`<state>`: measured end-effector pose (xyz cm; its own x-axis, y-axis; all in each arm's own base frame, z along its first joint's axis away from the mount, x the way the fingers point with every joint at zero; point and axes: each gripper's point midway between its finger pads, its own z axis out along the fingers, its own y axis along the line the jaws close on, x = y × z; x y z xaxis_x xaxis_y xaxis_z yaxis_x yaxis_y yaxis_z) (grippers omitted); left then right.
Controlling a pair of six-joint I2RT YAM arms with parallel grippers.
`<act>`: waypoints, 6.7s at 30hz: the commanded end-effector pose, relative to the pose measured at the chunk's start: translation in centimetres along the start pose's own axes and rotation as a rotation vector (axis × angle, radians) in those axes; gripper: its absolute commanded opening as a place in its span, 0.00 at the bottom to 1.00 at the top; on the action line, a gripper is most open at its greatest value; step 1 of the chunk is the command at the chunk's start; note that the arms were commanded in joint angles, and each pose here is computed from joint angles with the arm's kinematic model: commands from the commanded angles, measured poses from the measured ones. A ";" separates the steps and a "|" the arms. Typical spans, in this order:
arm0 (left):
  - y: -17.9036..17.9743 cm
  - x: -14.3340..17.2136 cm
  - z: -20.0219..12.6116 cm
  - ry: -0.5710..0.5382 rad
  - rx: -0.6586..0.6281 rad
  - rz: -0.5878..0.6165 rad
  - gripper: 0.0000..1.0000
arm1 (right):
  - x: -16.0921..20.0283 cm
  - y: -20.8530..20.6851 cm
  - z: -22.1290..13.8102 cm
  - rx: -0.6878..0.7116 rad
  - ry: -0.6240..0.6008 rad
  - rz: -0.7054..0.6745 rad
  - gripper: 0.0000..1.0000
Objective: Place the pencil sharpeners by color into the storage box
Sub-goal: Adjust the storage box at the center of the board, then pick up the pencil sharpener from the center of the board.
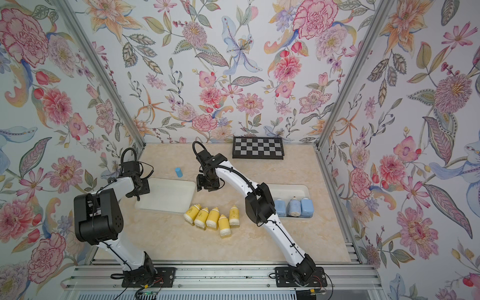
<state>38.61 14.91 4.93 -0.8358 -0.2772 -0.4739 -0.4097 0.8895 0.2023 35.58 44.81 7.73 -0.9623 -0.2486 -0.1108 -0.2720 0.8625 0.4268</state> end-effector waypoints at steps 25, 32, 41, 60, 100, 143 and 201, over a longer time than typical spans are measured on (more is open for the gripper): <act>0.8 1.3 1.3 0.075 0.003 -0.023 0.28 | -0.6 0.2 -3.2 0.003 -0.050 -0.020 0.60; 0.3 1.3 1.2 0.071 0.032 -0.036 0.28 | -0.4 0.2 -3.5 0.010 -0.052 -0.022 0.60; -1.0 1.4 1.0 0.059 0.084 -0.040 0.30 | -0.2 0.0 -4.0 0.024 -0.058 -0.027 0.60; 0.3 -1.7 -6.1 -0.070 0.098 -0.051 0.56 | -0.4 0.7 -6.9 0.025 -0.111 -0.063 0.61; -16.3 10.4 -21.9 -0.067 0.549 0.346 0.67 | 4.5 -9.6 -16.9 0.240 -0.177 -0.009 0.65; -19.6 18.6 -18.6 0.197 0.539 0.664 0.67 | 7.4 -14.0 -17.3 0.235 -0.196 0.117 0.67; -16.1 16.2 -23.3 0.147 0.468 0.620 0.41 | 5.6 -14.5 -16.6 0.177 -0.198 0.122 0.67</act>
<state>23.29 -12.97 12.00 -0.9177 0.3141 -0.2433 0.3323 0.9425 -0.0364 33.69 23.23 15.45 -0.9706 -0.0501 -0.2355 -0.1165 0.9537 0.2772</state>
